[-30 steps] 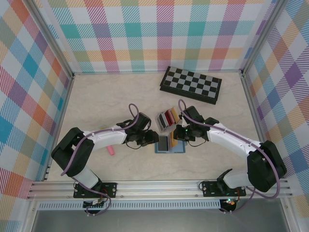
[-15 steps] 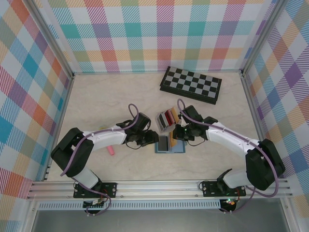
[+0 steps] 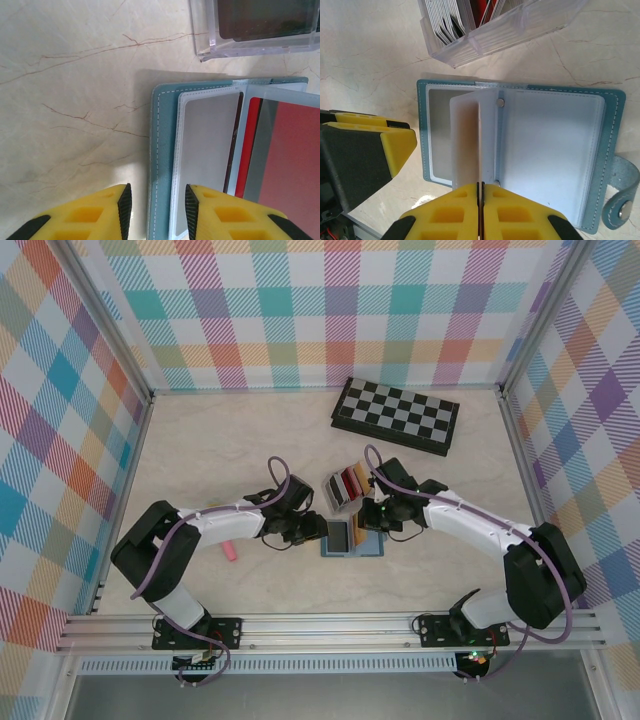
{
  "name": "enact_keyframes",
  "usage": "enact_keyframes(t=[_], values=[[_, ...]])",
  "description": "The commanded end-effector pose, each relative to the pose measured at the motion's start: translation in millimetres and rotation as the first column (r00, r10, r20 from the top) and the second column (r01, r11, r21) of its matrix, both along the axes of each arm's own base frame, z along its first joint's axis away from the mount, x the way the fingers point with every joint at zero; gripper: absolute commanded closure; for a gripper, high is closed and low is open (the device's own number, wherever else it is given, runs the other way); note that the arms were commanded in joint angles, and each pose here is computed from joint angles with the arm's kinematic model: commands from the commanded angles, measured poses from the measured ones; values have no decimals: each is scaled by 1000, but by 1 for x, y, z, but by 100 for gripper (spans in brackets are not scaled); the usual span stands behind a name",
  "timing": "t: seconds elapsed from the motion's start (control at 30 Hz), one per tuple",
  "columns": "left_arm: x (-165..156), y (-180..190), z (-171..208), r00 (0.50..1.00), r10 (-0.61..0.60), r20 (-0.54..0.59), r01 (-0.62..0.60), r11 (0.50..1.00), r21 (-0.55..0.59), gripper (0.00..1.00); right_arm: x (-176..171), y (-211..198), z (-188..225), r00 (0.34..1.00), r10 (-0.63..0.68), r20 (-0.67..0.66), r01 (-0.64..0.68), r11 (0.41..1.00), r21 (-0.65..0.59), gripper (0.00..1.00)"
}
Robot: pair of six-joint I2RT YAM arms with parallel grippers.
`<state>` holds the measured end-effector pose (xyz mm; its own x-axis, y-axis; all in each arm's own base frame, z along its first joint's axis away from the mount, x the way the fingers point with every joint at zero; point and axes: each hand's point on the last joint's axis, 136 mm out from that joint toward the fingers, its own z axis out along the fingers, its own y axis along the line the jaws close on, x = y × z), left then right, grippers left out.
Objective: Put the credit cards into the card holder
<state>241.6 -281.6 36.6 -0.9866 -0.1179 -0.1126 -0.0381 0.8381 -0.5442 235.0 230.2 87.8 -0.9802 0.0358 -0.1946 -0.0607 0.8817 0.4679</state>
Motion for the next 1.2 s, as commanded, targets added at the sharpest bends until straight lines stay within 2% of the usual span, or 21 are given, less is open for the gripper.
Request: enact_keyframes(t=[0.0,0.2,0.47,0.63,0.73,0.77,0.83,0.93,1.03,1.17], values=[[-6,-5,-5,1000,-27,-11,27,1000,-5,65,4,12,9,1000,16,1,-16,999,41,91],[-8,-6,-11,999,-36,-30,36,999,-5,66,3,16,6,999,32,-13,-31,998,50,91],[-8,-7,-13,999,-38,-35,37,999,-3,69,5,1,0,1000,-13,-12,12,999,-37,91],[-7,7,-11,1000,3,-9,-3,999,46,69,11,-44,6,992,-115,44,122,961,-250,91],[-7,12,-6,1000,17,17,-18,998,53,65,15,-61,23,982,-144,124,174,942,-287,91],[-6,11,-4,1000,15,22,-16,999,47,63,16,-62,29,977,-147,152,184,945,-271,90],[-5,7,-1,1000,7,27,-8,1000,26,60,17,-44,41,976,-101,190,132,979,-156,90],[-4,-1,-2,1000,-5,19,5,1000,-8,55,11,-8,40,989,-47,139,45,999,21,92],[-3,-8,-1,1000,-16,14,17,999,-34,52,7,10,21,996,-46,73,38,994,107,93],[-3,-13,-3,1000,-26,5,26,998,-50,50,6,14,0,998,-60,34,55,990,130,93]])
